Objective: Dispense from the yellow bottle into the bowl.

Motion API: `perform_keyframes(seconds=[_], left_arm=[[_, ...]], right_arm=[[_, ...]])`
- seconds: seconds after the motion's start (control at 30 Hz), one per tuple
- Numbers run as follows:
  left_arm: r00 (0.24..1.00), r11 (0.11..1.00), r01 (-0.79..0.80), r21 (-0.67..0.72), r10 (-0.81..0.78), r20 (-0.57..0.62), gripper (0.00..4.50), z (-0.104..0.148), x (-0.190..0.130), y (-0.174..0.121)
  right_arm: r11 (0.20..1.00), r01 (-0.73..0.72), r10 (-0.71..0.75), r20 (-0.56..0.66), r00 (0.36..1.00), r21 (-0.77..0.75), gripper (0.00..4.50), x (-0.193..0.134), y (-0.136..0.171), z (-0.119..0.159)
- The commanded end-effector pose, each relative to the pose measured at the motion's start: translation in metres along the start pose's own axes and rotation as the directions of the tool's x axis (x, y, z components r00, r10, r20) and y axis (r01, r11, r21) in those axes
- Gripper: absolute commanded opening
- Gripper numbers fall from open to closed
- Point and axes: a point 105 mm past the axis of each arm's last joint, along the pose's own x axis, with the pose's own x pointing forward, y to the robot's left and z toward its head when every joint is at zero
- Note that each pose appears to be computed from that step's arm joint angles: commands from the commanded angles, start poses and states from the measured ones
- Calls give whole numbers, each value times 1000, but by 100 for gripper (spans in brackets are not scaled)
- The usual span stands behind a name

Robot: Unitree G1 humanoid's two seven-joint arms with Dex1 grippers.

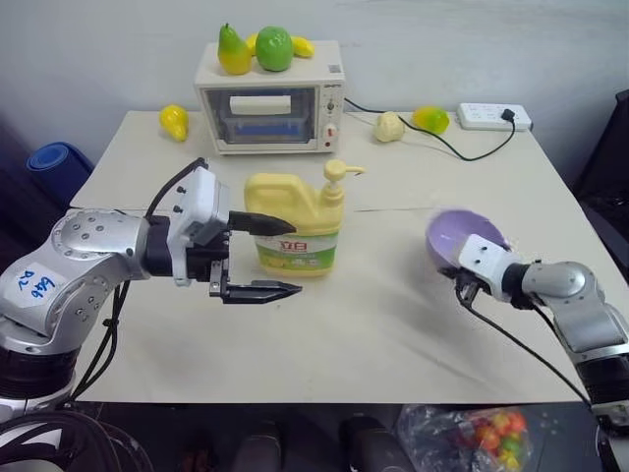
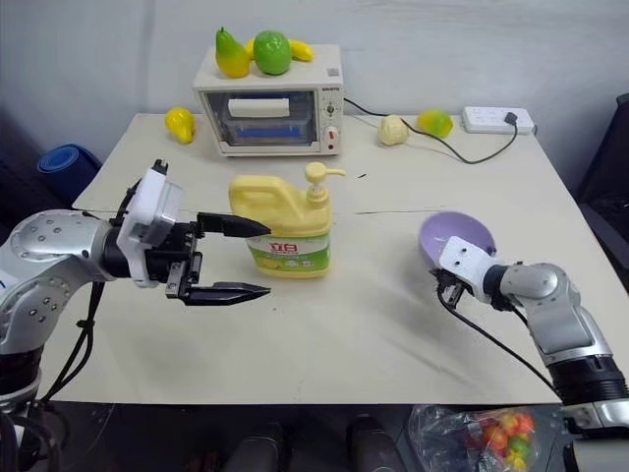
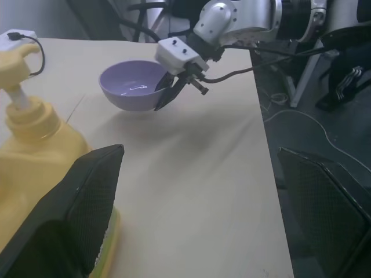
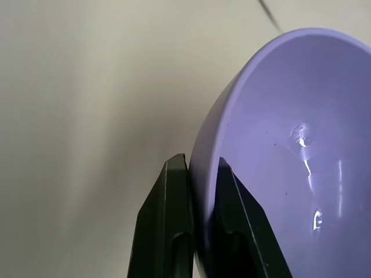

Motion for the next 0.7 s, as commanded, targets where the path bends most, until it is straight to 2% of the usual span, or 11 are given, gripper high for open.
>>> perform_keyframes(seconds=[0.03, 0.13, 0.37, 0.47, 0.6, 0.63, 0.7], left_arm=[[996, 998, -57, 25, 56, 65, 450, 19, -10, 12], [991, 997, -80, 10, 79, 112, 450, 32, -13, 26], [959, 989, -150, -20, 150, 242, 450, 80, -10, 87], [959, 992, -124, -5, 122, 254, 450, 92, -1, 101], [967, 994, -103, 21, 95, 238, 450, 97, 14, 114], [969, 995, -93, 33, 83, 233, 421, 97, 19, 116], [970, 995, -88, 57, 72, 230, 395, 97, 25, 118]], right_arm=[[972, -53, 89, 148, 985, -230, 1, -12, -6, 47], [945, -116, 184, 203, 962, -304, 1, -16, -6, 68], [862, -289, 384, 164, 909, -417, 1, -13, -15, 95], [831, -333, 437, 152, 887, -446, 1, -8, -20, 105], [818, -353, 453, 130, 882, -455, 1, -1, -29, 109], [816, -355, 451, 119, 885, -456, 0, 1, -31, 108], [813, -359, 450, 102, 887, -459, 0, 4, -33, 105]])
